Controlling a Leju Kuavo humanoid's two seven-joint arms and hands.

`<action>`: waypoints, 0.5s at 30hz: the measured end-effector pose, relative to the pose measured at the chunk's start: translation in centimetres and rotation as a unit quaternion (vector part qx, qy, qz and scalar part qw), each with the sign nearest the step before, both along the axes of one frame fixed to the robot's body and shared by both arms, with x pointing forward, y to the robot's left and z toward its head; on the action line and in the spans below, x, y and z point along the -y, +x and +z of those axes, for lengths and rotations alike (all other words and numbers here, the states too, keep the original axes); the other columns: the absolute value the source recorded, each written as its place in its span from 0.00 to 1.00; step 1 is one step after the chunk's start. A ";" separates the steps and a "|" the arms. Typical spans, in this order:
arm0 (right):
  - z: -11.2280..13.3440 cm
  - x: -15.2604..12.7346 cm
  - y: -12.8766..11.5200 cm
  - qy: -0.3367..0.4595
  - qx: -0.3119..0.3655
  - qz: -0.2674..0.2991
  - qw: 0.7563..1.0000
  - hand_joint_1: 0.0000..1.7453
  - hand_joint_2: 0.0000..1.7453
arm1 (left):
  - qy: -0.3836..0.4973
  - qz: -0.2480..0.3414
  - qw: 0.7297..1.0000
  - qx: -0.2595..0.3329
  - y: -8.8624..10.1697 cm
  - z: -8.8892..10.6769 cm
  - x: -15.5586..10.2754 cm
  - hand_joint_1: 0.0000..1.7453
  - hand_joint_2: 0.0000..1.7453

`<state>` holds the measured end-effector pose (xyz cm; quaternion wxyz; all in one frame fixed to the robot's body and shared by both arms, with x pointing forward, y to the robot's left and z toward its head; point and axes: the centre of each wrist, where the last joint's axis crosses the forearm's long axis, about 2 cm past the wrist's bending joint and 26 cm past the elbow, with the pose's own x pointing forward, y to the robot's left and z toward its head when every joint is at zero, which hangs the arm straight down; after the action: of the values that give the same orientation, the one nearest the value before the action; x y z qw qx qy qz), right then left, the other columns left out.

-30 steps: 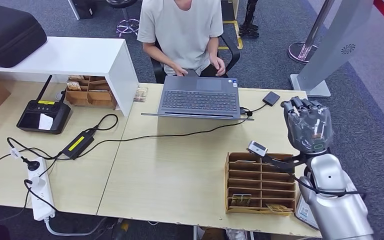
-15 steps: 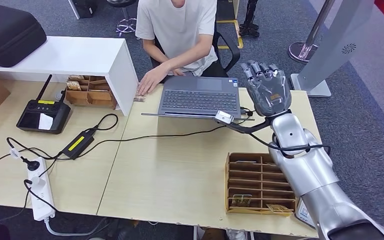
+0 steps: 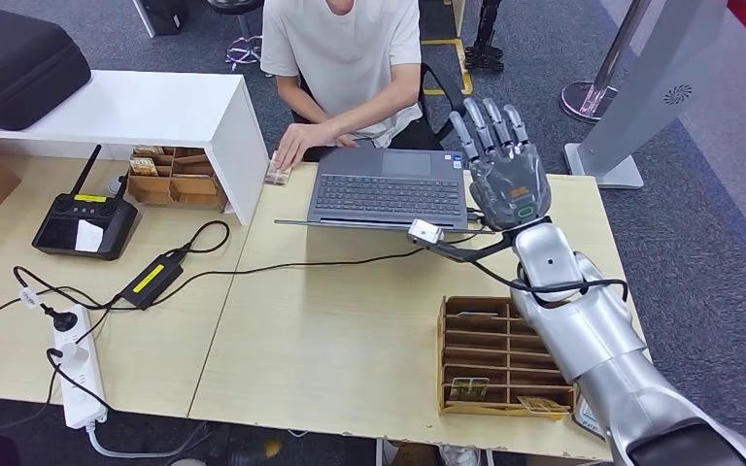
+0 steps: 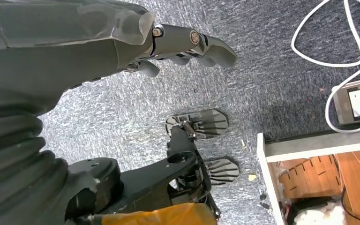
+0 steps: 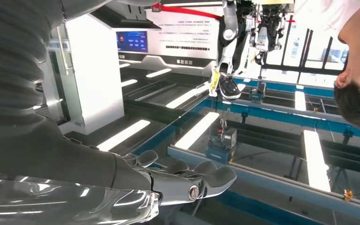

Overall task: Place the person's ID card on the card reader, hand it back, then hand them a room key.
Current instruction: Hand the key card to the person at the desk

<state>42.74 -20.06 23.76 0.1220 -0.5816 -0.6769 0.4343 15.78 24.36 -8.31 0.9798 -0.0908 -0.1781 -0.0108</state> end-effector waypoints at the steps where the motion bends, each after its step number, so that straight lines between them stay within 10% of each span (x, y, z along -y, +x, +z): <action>1: -0.1 0.1 0.0 0.000 -0.001 -0.002 1.000 0.00 1.00 | 0.000 0.000 1.000 0.000 0.0 0.0 0.0 0.00 1.00; 15: -0.5 0.7 0.2 -0.006 -0.009 -0.011 1.000 0.00 1.00 | 0.000 0.001 1.000 0.000 0.0 0.0 -0.1 0.00 1.00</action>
<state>42.98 -20.80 23.26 0.1290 -0.5856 -0.6669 0.4424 15.76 24.41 -8.32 0.9798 -0.0906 -0.1780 -0.0100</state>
